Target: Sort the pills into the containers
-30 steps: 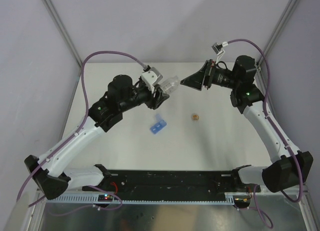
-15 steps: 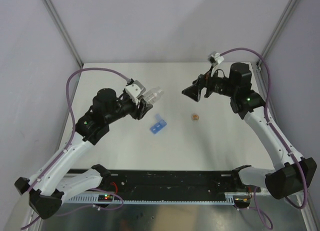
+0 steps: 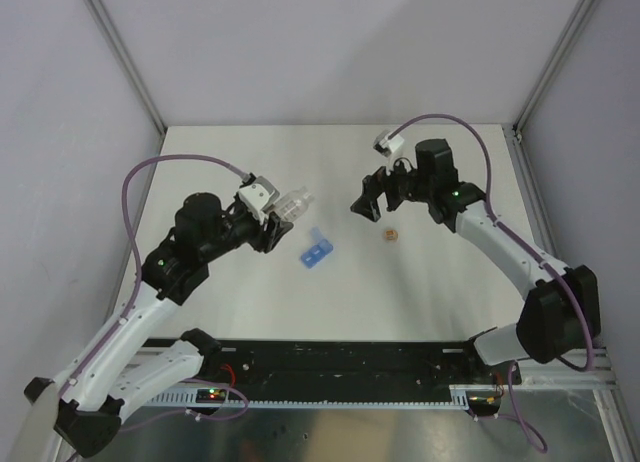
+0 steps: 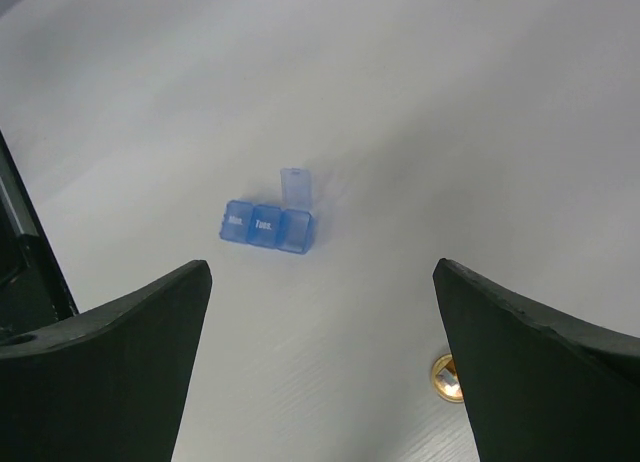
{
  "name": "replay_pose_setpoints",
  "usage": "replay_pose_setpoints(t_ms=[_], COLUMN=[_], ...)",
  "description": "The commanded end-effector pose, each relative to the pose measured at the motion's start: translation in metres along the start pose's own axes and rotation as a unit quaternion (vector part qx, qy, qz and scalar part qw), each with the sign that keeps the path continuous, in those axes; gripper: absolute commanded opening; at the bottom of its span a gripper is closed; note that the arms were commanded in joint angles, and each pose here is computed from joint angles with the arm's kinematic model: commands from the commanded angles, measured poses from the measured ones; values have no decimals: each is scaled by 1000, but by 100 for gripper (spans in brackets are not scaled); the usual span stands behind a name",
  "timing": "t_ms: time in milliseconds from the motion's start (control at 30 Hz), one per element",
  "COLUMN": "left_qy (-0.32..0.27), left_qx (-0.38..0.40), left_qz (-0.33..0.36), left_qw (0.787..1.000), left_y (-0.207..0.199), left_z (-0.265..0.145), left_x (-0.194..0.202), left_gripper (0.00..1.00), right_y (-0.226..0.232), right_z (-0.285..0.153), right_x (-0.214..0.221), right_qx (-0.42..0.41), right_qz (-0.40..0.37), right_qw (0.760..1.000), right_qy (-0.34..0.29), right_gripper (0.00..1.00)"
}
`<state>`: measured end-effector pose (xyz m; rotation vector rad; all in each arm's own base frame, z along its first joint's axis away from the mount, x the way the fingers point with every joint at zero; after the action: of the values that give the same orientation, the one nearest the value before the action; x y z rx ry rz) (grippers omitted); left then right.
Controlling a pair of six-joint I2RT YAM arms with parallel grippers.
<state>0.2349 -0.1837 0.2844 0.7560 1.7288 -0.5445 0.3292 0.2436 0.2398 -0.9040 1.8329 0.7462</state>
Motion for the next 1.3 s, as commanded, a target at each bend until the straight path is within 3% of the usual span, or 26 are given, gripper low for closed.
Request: replay_pose_setpoints(t_ms=[0,700,1267], left_qy=[-19,-42,-42], left_qx=[5,36,54], left_qz=[5,-15,-17], left_qw=[1000,998,998], left_y=[-2,-12,-17], left_z=[-13,-27,-24], left_x=[-14,-37,-41], left_gripper=[0,0,0], right_y=[1,5,23], right_z=[24,139,172], right_x=[12,68,95], right_qx=[-28,-119,-173], right_qz=[-40,-34,-28], right_qw=[999,987,972], right_qy=[9,106,156], right_gripper=[99,96,92])
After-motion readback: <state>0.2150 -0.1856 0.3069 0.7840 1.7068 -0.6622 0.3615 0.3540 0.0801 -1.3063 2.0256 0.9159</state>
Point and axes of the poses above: each gripper's point midway between its finger pads, its own z axis out along the fingers, its own y axis along the line the jaws close on, x = y × z, the point moved 1 cm from there along -z, back along the fingers, and after that the axes turned 5 degrees about -z, right-handed, at the moved point
